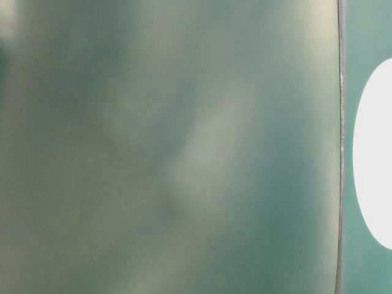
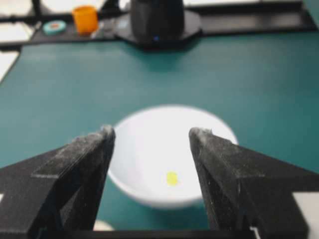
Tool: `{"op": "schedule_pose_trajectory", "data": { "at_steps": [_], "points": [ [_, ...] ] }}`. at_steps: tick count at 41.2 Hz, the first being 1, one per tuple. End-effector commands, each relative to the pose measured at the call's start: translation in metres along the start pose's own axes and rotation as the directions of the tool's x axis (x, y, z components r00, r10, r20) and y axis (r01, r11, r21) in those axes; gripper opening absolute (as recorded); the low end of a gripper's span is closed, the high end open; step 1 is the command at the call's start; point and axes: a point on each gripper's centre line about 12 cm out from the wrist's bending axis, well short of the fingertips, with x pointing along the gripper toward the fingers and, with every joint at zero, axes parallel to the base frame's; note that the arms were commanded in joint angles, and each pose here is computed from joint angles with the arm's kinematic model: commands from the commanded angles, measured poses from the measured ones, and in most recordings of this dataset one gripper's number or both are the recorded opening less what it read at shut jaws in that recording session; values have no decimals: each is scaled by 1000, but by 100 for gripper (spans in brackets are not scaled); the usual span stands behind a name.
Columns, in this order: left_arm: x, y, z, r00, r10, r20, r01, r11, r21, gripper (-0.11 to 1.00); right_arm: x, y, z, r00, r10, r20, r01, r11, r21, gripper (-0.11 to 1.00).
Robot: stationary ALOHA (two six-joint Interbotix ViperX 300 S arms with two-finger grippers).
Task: Scoop the yellow hexagonal prism block from the bowl with a spoon using the right arm.
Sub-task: 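Move the right gripper toward the pink spoon handle on the spoon rest, then close the right gripper on the pink spoon handle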
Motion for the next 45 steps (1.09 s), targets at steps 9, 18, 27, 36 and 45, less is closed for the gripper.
{"op": "schedule_pose_trajectory", "data": {
  "at_steps": [9, 18, 27, 36, 45],
  "points": [
    [2, 0, 12, 1000, 0, 31, -1, 1000, 11, 1, 1, 10, -38, 999, 51, 3, -51, 998, 45, 63],
    [2, 0, 12, 1000, 2, 31, -2, 1000, 15, 1, -1, 17, -74, 997, 70, -21, -68, 993, 92, 63],
    [2, 0, 12, 1000, 2, 31, -2, 1000, 15, 1, 2, 27, -104, 995, 78, -57, -72, 993, 91, 63],
    [2, 0, 11, 1000, 1, 28, -1, 1000, 14, 1, 7, 39, -125, 990, 104, -91, -95, 991, 92, 63],
    [3, 1, 9, 1000, 2, 12, -2, 1000, 12, 1, 10, 49, -134, 985, 125, -116, -115, 989, 91, 63]
  ]
}}
